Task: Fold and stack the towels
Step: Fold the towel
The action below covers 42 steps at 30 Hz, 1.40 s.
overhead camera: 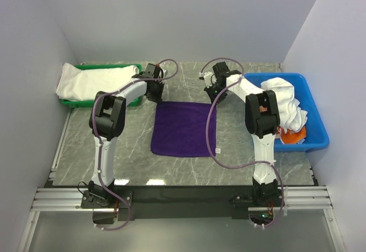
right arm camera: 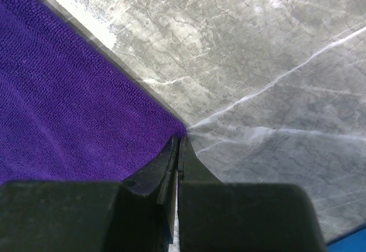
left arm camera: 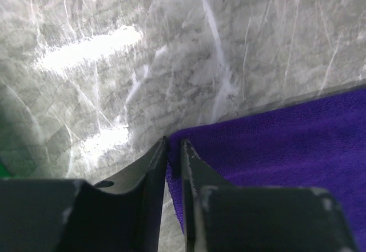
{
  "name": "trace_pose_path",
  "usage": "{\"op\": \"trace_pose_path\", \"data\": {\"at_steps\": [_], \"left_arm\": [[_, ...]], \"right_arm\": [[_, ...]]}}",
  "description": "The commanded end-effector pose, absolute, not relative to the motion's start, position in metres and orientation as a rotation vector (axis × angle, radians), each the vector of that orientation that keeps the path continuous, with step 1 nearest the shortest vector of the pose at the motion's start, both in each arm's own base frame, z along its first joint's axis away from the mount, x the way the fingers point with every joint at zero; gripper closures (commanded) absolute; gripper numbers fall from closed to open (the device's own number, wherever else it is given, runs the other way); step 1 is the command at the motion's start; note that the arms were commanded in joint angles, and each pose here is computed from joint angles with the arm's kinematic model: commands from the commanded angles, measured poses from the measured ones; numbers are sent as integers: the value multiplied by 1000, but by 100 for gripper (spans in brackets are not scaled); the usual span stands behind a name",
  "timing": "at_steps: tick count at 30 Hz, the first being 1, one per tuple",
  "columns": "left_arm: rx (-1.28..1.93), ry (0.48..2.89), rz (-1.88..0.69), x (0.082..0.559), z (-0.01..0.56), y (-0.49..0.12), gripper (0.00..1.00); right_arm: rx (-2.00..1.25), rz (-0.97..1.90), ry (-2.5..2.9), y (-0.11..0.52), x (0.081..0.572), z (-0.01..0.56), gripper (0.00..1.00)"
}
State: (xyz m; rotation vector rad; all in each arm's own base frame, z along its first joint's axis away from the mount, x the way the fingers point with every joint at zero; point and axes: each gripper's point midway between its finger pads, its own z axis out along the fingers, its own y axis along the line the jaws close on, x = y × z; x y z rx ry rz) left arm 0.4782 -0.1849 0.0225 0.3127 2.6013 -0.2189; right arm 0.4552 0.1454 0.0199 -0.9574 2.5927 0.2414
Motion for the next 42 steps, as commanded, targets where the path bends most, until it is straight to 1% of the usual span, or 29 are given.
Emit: {"op": "trace_pose_path", "data": {"at_steps": [1,5,10,20,23,27,33,34,36,37,42], "left_arm": [[293,2746,-183,455,-31,-168,83],[286,2736,-186,458,-29,-166,99],[287,2690,-202,466,-16,-167,99],[276,2469,-285,498,49,-182,99],[276,2428,-300,501,54,-184,99],[271,2355,-315,501,69,-184,99],[257,2226,-386,494,96,-189,99],[256,2227,-388,490,92,-188,99],[255,2171,-400,490,108,-189,99],[254,2178,-398,485,104,-187,99],[236,2064,-449,481,132,-190,99]], "right_arm": [[-980,192,2627,135,445,20,100],[-979,173,2626,134,446,21,100],[-945,126,2591,130,458,32,100],[-822,33,2438,129,491,80,100],[-793,22,2397,130,495,94,100],[-749,14,2357,129,495,105,100],[-724,-17,2360,126,483,99,100],[-714,-26,2356,124,483,100,100],[-689,-30,2334,124,482,105,100],[-676,-35,2315,123,483,110,100],[-632,-49,2279,122,476,118,100]]}}
